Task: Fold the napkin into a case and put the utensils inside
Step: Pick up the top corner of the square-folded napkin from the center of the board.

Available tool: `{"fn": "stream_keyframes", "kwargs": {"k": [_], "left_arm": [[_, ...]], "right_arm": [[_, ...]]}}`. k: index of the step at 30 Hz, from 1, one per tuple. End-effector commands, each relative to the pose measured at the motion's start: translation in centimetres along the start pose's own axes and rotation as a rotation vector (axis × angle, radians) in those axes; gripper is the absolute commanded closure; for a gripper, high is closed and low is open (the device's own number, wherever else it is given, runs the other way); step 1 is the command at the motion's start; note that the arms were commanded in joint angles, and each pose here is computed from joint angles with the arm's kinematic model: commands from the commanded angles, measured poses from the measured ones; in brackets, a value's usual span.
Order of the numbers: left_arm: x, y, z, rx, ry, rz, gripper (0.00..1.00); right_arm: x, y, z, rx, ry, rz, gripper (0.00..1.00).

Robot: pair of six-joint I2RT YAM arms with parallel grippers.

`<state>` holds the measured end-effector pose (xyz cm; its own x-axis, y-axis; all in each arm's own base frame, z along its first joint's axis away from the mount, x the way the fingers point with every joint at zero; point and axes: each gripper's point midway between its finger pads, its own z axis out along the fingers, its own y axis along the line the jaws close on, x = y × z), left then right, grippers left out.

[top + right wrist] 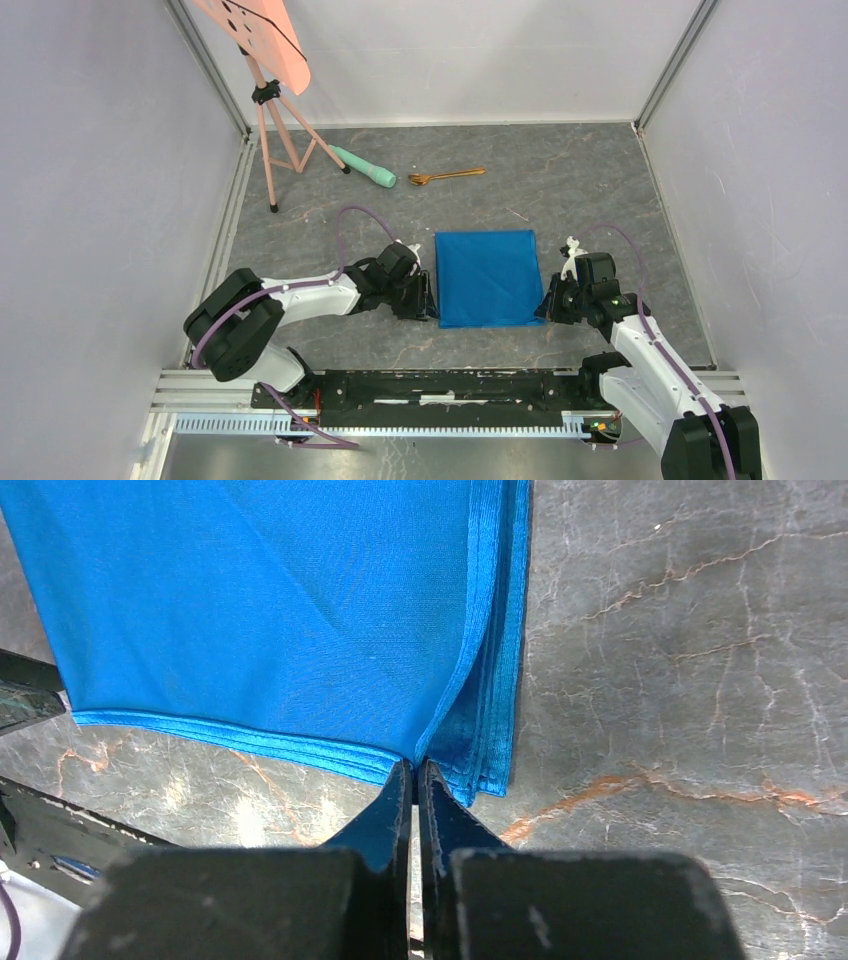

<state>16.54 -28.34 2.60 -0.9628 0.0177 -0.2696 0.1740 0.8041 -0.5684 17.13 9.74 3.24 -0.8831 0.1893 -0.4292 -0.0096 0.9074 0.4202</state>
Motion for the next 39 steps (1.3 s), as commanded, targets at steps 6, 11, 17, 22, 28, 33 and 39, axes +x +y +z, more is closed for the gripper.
{"fn": "stream_keyframes", "kwargs": {"k": [6,11,17,22,28,33,39], "left_arm": [[-0.2,-0.2,0.3,-0.001,-0.003,-0.022,0.62],[0.1,-0.4,0.3,0.021,0.004,-0.018,0.54],[0.0,-0.6,0.1,0.023,-0.006,-0.012,0.47],[0.7,-0.2,1.3,0.017,0.037,-0.025,0.49],[1.4,0.8,2.0,-0.019,0.070,-0.031,0.58],[1.7,1.4,1.7,-0.040,0.066,-0.025,0.62],[1.8,1.5,1.4,-0.039,0.065,-0.024,0.64]], "right_arm": [[-1.6,1.1,-0.2,-0.054,-0.030,-0.097,1.00],[-2.5,1.8,-0.3,-0.079,-0.034,-0.132,0.99],[-2.2,1.9,-0.1,-0.090,-0.027,-0.133,0.99],[-2.4,2.0,-0.2,-0.095,-0.036,-0.132,0.99],[-3.5,2.9,-0.5,-0.122,-0.055,-0.150,0.99],[-4.9,3.7,-0.8,-0.138,-0.067,-0.175,0.99],[-4.8,3.6,-0.6,-0.138,-0.065,-0.178,1.00]]}}
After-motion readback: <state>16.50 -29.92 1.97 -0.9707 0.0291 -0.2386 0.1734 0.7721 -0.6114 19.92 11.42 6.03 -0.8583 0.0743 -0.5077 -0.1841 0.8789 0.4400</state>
